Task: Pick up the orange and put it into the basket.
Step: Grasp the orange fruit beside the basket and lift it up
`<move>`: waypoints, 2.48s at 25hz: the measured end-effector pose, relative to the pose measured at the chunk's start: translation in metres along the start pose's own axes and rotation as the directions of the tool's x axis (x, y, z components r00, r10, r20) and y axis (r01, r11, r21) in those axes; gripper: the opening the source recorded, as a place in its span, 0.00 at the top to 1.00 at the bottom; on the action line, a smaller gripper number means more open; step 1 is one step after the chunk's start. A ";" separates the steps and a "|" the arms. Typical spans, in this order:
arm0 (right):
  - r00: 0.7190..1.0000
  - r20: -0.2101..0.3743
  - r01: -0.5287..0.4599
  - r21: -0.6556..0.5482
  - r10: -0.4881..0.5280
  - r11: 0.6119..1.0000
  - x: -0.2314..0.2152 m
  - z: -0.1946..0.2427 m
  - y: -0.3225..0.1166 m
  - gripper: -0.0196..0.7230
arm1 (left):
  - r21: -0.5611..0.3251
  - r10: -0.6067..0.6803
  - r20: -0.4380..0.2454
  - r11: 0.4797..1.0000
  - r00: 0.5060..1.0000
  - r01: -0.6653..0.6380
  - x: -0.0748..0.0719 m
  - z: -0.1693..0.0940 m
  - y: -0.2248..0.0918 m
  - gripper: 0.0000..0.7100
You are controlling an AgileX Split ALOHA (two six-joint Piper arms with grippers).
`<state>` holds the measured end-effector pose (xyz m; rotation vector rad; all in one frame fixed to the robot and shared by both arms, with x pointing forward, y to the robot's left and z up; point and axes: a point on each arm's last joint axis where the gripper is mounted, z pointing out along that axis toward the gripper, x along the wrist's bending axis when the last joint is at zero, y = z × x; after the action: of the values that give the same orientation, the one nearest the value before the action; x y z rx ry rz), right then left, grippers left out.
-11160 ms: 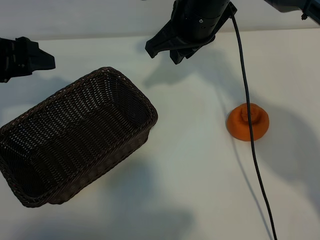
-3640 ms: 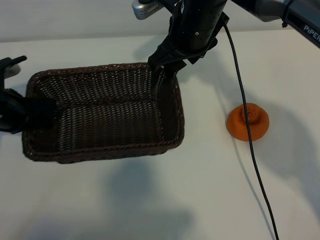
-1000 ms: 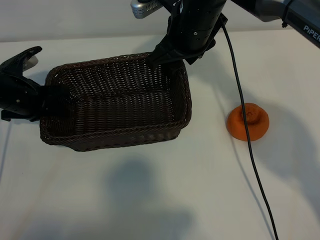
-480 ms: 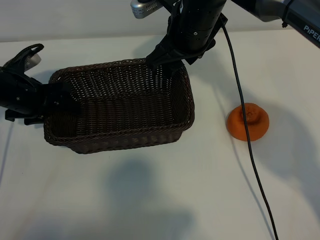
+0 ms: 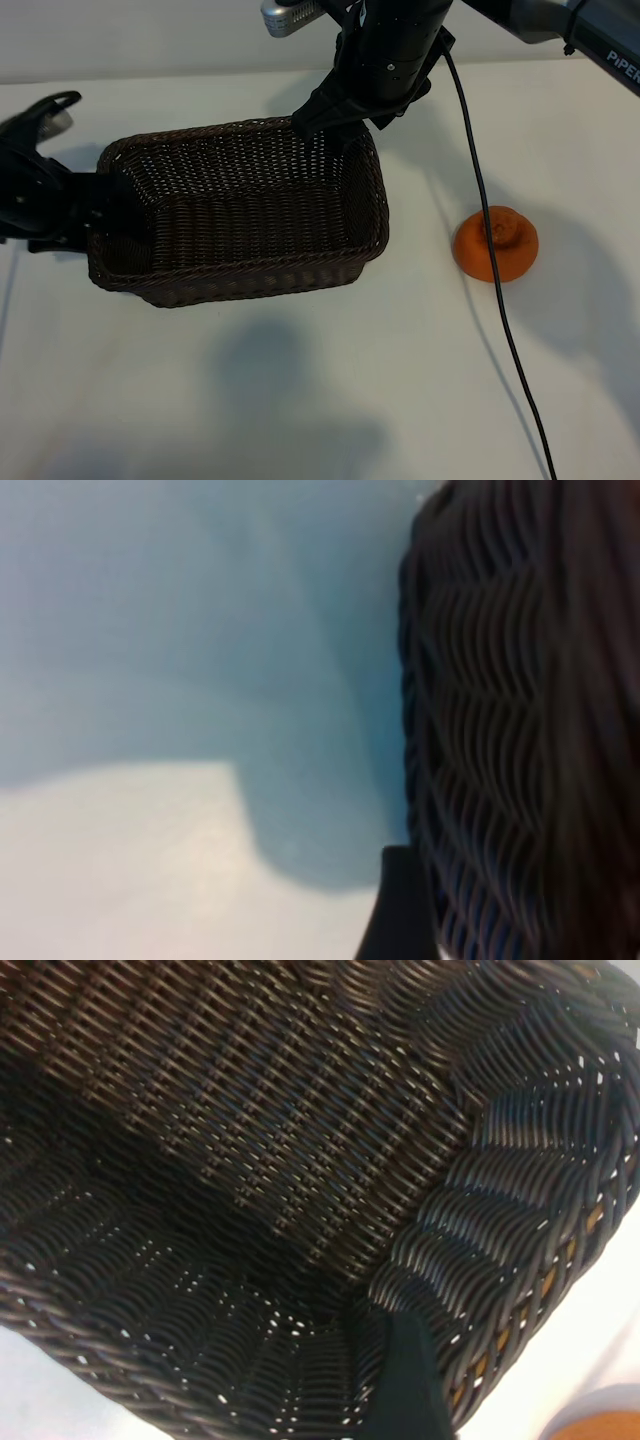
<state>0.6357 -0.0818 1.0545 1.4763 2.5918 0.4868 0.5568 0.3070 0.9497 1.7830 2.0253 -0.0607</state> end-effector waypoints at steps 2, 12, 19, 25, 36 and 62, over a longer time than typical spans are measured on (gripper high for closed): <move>1.000 0.000 0.000 0.000 0.000 1.000 0.000 0.000 0.000 0.27 | -0.024 0.009 -0.019 1.000 1.000 -0.010 -0.002 -0.011 0.000 0.16; 1.000 0.000 0.000 0.000 0.000 1.000 0.000 0.000 0.000 0.27 | -0.148 0.065 -0.040 0.986 0.997 -0.070 -0.020 -0.065 -0.006 0.16; 1.000 0.000 0.000 0.000 0.000 1.000 0.000 0.000 0.000 0.27 | -0.221 0.088 -0.041 0.971 0.995 -0.095 -0.028 -0.089 -0.010 0.16; 0.999 0.035 0.000 -0.003 0.000 1.000 -0.003 -0.003 0.000 0.27 | -0.226 0.089 -0.042 0.969 0.995 -0.096 -0.029 -0.090 -0.010 0.16; 0.984 0.173 -0.034 -0.093 0.050 0.995 -0.022 -0.055 -0.005 0.27 | -0.227 0.088 -0.042 0.969 0.995 -0.096 -0.029 -0.090 -0.010 0.17; 0.954 0.187 -0.262 0.131 0.236 0.956 -0.094 0.020 -0.072 0.27 | -0.242 0.087 -0.046 0.966 0.995 -0.096 -0.028 -0.090 -0.009 0.17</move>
<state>0.6307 -0.1914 1.0063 1.8218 2.3697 0.1756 0.5242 0.3074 1.0386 1.7281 1.8789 0.2397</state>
